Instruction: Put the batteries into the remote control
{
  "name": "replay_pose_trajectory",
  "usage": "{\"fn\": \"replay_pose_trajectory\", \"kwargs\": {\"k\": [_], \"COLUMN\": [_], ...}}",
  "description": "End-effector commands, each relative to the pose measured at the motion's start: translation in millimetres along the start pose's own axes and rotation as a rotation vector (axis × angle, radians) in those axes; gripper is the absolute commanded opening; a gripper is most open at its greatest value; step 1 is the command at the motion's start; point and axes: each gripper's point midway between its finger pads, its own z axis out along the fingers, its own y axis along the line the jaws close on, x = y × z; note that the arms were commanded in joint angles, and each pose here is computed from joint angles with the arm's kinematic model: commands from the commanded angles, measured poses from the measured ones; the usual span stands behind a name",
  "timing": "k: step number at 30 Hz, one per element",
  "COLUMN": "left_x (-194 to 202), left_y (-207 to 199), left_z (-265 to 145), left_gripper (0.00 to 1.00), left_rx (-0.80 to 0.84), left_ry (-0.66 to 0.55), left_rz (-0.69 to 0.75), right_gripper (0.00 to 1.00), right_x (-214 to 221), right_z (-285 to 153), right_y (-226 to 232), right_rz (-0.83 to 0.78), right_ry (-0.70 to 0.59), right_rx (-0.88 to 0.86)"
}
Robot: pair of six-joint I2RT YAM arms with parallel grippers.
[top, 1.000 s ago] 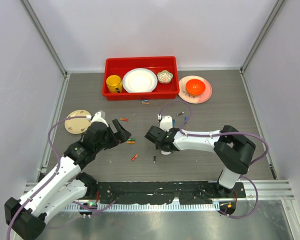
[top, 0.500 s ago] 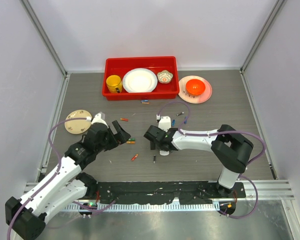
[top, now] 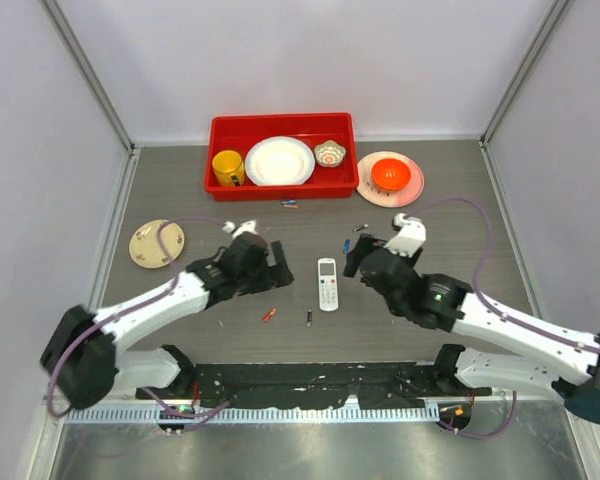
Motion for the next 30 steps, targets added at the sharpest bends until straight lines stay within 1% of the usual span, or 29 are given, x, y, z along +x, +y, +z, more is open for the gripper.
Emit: {"fn": "replay_pose_trajectory", "kwargs": {"k": [1, 2, 3, 4, 5, 7, 8, 12, 13, 14, 19, 24, 28, 30], "left_x": [-6, -13, -10, 7, -2, 3, 6, 14, 12, 18, 17, 25, 28, 30], "left_y": [-70, -90, -94, -94, -104, -115, -115, -114, -119, -117, -118, -111, -108, -104], "left_z": [30, 34, 39, 55, 56, 72, 76, 97, 99, 106, 119, 131, 137, 138], "left_gripper": [0.95, 0.95, 0.96, 0.96, 0.97, 1.0, 1.0, 1.0, 1.0, 1.0, 1.0, 0.95, 0.93, 0.9], "left_rx": [0.074, 0.09, 0.067, 0.025, 0.004, -0.016, -0.029, -0.07, -0.065, -0.077, -0.109, -0.17, -0.213, -0.247], "left_ry": [-0.023, -0.029, -0.014, 0.03, 0.008, 0.027, 0.043, 0.085, 0.084, 0.103, 0.102, 0.126, 0.114, 0.117], "left_rz": [0.121, 0.155, 0.185, 0.24, 0.275, 0.327, 0.338, 0.355, 0.352, 0.361, 0.372, 0.375, 0.363, 0.34], "right_gripper": [0.91, 0.91, 0.91, 0.91, 0.91, 0.91, 0.91, 0.91, 0.91, 0.91, 0.91, 0.91, 0.91, 0.91], "right_x": [-4, -4, -4, -3, -3, -2, 1, 7, 7, 7, 1, -5, -6, -6], "right_z": [-8, -12, -13, -14, -16, -17, -16, -14, -14, -14, -19, -23, -24, -24], "right_y": [-64, -71, -72, -74, -75, -75, -75, -76, -76, -76, -74, -77, -82, -82], "right_rz": [0.025, 0.039, 0.049, 0.049, 0.056, 0.052, 0.045, 0.018, 0.019, 0.023, 0.05, 0.063, 0.074, 0.076], "right_ry": [-0.12, -0.127, -0.128, -0.126, -0.126, -0.119, -0.11, -0.089, -0.09, -0.089, -0.105, -0.129, -0.144, -0.143], "right_rx": [0.171, 0.17, 0.163, 0.159, 0.148, 0.143, 0.142, 0.146, 0.146, 0.145, 0.122, 0.113, 0.124, 0.128]}}
